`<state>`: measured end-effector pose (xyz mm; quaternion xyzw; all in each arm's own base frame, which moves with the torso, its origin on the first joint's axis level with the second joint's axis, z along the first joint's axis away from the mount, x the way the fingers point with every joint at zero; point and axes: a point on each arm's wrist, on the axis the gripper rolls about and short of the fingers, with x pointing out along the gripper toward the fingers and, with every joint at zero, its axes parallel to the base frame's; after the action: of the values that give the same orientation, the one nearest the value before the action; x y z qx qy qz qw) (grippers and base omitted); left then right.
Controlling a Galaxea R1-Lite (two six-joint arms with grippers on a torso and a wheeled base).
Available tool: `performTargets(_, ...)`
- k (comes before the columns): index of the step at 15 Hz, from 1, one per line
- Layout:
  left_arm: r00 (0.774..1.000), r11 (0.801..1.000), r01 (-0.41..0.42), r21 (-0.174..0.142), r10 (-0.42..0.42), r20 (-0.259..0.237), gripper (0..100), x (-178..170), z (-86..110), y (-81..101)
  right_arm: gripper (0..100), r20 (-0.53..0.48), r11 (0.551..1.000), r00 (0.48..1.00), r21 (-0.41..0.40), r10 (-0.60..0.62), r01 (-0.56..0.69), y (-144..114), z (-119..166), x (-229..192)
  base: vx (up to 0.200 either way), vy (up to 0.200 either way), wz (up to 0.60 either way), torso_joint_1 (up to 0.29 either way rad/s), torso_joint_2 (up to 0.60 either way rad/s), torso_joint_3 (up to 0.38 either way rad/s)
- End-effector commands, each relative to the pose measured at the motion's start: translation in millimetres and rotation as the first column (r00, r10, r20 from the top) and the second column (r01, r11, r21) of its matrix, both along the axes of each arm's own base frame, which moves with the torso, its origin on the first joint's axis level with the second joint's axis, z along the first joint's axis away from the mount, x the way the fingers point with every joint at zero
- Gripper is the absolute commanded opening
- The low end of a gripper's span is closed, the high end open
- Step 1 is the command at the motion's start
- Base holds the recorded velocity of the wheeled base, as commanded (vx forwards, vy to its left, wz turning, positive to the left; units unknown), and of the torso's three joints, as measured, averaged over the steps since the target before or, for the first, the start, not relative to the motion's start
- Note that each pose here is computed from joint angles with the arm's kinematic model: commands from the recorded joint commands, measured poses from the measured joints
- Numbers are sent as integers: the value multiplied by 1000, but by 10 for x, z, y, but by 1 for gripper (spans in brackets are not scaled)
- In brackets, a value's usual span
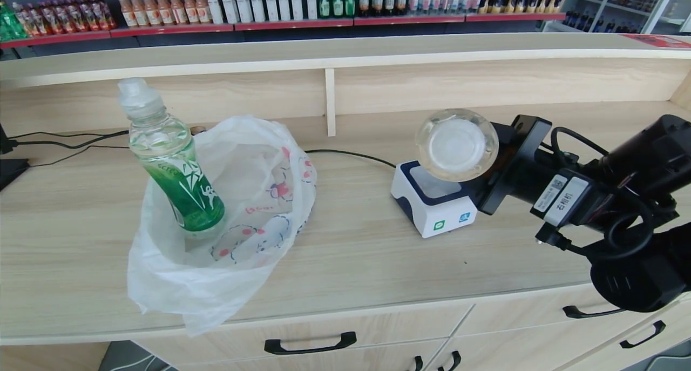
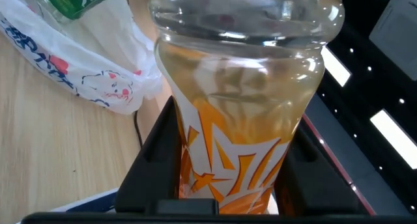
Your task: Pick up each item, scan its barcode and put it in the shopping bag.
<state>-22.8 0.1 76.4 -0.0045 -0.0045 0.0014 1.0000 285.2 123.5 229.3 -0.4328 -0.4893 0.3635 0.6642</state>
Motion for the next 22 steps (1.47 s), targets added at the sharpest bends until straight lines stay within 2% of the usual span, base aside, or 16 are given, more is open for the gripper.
performTargets(1,1000,1000,0,0,0,0,100,0,0,0,0,-6,1000,1000,-21,12,-12,9,-69,34,0,0,0,0,0,0)
performTargets(9,1000,1000,0,0,0,0,100,0,0,0,0,-19,997,1000,-80,13,-14,-107,-233,12,0,0,0,0,0,0)
performTargets(16,1000,1000,0,0,0,-1,100,1,1,0,0,-19,996,1000,-86,5,-7,-96,-283,108,0,0,0,0,0,0)
performTargets(22,1000,1000,0,0,0,0,100,0,0,0,0,4,997,1000,-75,5,-5,-107,-198,72,0,0,0,0,0,0)
